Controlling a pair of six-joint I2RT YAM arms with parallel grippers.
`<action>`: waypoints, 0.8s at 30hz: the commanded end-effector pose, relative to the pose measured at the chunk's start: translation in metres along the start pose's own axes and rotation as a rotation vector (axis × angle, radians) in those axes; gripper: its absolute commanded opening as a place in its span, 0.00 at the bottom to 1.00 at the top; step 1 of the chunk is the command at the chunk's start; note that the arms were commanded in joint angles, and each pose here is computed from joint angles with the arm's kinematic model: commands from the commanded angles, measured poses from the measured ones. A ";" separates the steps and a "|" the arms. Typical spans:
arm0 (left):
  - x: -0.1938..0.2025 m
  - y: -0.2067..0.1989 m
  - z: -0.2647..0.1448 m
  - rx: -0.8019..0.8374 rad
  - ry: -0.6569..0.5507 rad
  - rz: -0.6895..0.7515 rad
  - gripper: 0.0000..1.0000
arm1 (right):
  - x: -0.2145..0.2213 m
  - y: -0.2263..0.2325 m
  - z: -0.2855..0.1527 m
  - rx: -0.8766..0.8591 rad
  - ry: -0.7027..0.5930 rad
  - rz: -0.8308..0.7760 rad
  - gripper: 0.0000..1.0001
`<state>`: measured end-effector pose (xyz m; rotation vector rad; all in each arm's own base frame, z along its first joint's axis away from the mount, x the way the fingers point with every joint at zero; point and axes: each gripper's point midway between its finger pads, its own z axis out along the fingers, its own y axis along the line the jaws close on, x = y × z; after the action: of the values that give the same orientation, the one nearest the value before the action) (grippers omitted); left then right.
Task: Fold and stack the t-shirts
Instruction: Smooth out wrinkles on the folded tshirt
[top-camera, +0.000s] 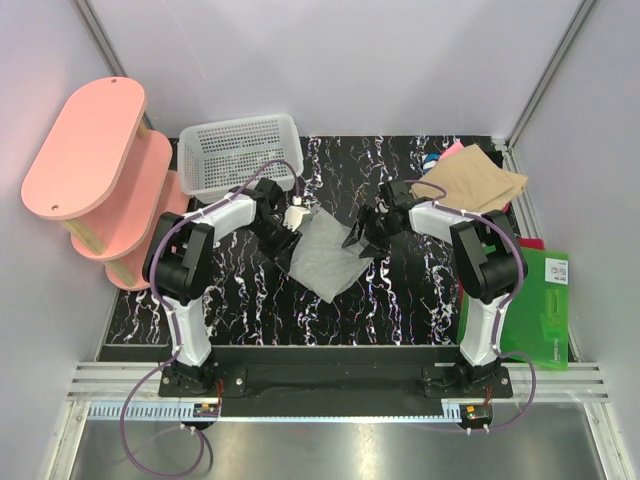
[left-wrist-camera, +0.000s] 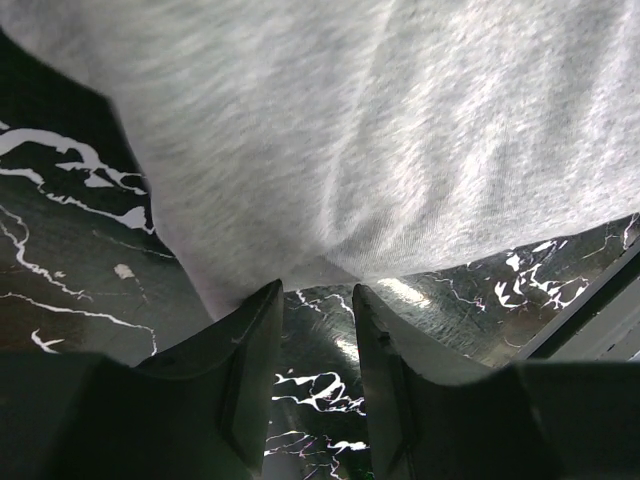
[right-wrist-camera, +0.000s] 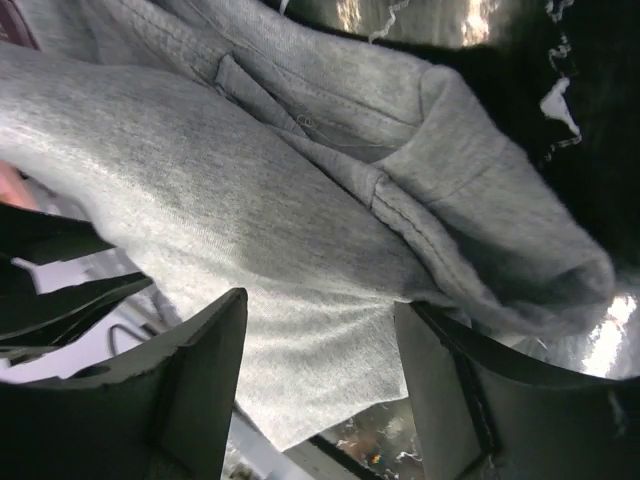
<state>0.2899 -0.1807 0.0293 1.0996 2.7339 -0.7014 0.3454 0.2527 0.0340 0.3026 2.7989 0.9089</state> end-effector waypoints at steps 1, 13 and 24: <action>-0.007 0.005 -0.005 -0.005 -0.046 0.021 0.40 | 0.021 -0.028 0.029 0.021 0.095 0.066 0.68; -0.025 -0.020 -0.111 -0.134 -0.270 0.146 0.40 | 0.025 0.029 -0.034 -0.127 0.062 0.012 0.68; -0.038 -0.018 -0.211 -0.215 -0.557 0.054 0.43 | -0.018 0.128 -0.045 -0.300 0.055 -0.118 0.67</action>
<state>0.3305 -0.1113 0.2201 0.7949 2.2577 -0.5191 0.3623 0.2979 0.1713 0.1219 2.5640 1.2512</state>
